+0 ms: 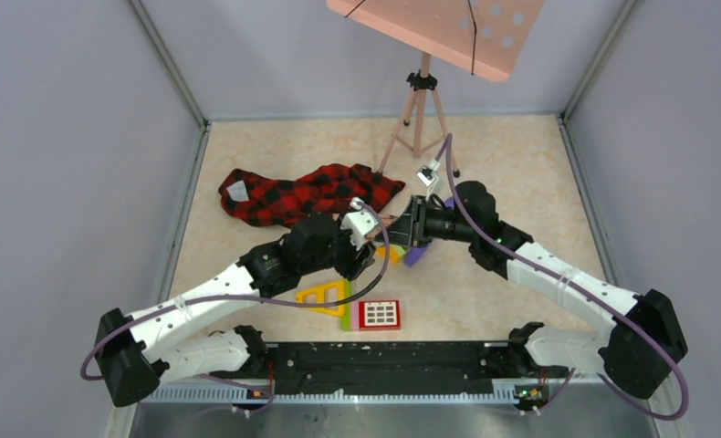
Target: Paint the nails
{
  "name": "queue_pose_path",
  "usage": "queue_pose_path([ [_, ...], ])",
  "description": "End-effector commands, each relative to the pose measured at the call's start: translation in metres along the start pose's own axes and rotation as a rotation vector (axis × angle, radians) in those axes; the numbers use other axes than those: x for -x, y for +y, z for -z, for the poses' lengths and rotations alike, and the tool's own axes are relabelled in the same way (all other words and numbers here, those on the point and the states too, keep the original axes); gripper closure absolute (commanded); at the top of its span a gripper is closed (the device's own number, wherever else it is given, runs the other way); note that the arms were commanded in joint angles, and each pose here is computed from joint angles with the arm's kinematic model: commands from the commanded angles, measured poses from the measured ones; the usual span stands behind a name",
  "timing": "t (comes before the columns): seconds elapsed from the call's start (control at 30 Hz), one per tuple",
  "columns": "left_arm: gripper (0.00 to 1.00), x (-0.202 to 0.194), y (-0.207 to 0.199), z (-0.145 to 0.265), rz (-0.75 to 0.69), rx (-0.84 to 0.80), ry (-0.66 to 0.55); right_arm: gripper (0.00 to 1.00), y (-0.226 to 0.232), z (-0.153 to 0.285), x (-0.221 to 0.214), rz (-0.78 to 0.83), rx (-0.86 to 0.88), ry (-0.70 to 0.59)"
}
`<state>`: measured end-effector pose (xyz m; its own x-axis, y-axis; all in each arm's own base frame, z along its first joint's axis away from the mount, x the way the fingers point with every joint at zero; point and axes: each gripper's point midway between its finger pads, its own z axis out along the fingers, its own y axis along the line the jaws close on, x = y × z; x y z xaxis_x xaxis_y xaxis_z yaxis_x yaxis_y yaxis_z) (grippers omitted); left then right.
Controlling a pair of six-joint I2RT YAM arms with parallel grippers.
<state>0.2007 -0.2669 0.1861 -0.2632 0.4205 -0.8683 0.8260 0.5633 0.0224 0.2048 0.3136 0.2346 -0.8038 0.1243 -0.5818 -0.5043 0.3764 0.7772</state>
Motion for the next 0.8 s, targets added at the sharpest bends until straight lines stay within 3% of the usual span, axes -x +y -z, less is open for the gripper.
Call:
queue_pose_path([
  [0.0, 0.39, 0.027, -0.004, 0.003, 0.013, -0.019, -0.071, 1.0, 0.017, -0.003, 0.01, 0.059, 0.038, -0.026],
  [0.23, 0.36, 0.029, -0.009, 0.002, 0.015, -0.045, -0.079, 1.0, 0.018, -0.005, 0.007, 0.07, 0.032, -0.014],
  [0.53, 0.44, 0.029, -0.016, 0.001, 0.01, -0.088, -0.076, 1.0, 0.022, -0.006, 0.003, 0.086, 0.054, 0.008],
  [0.63, 0.48, 0.029, -0.017, 0.001, 0.01, -0.094, -0.075, 1.0, 0.026, -0.007, 0.001, 0.093, 0.077, 0.018],
  [0.77, 0.61, 0.029, -0.018, 0.0, 0.008, -0.103, -0.074, 1.0, 0.03, -0.006, 0.0, 0.099, 0.106, 0.02],
])
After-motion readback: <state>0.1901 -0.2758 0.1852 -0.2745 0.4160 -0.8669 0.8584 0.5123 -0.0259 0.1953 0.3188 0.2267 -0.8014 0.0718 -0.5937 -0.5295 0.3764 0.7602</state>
